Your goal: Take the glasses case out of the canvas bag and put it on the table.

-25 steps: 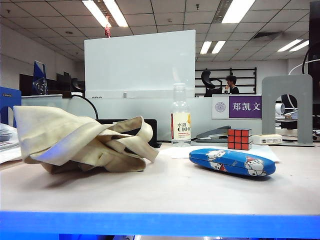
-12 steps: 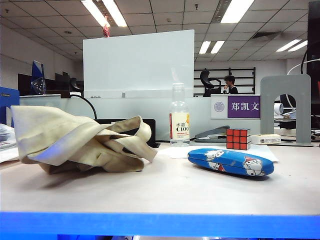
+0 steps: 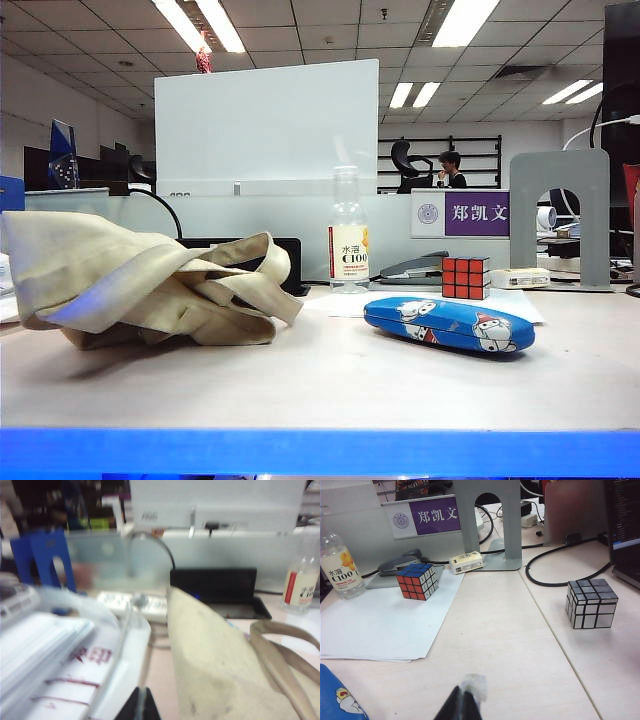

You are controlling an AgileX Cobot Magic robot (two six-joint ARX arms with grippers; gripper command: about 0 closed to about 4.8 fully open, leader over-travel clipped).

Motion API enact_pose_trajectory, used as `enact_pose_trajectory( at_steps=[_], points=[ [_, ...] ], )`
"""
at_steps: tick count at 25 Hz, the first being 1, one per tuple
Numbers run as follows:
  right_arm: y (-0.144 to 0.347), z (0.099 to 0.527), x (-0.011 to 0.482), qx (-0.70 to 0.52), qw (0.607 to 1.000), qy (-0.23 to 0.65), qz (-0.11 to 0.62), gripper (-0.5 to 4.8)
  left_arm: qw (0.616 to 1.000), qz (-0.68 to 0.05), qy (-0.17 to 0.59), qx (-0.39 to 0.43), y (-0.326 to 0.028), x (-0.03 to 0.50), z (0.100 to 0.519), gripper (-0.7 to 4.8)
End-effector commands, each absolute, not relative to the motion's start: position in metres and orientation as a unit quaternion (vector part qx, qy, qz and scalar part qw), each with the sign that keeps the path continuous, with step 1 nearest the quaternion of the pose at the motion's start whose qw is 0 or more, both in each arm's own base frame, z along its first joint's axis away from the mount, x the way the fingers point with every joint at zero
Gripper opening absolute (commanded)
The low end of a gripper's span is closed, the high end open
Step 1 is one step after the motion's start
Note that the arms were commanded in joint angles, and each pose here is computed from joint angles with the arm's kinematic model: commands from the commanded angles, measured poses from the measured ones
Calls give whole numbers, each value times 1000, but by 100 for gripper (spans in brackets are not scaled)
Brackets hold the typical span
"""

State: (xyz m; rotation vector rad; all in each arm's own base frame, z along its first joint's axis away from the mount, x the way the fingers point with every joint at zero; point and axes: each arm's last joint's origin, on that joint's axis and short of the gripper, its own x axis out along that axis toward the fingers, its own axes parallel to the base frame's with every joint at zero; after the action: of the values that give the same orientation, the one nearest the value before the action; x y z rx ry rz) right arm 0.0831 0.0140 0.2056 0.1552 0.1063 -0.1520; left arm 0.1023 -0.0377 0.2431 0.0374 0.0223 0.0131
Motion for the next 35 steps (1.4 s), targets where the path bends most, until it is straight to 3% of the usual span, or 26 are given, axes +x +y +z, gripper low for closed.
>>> enact_pose_trajectory(
  at_steps=[1, 14, 35],
  points=[
    [14, 208, 83, 86, 992, 44, -78, -5, 1000, -1, -3, -1, -29, 109, 231, -6],
    [14, 208, 83, 86, 992, 44, -79, -5, 996, 52, 73, -19, 5, 117, 175, -5],
    [14, 208, 83, 86, 992, 44, -79, -5, 993, 55, 101, -41, 6, 116, 167, -3]
  ],
)
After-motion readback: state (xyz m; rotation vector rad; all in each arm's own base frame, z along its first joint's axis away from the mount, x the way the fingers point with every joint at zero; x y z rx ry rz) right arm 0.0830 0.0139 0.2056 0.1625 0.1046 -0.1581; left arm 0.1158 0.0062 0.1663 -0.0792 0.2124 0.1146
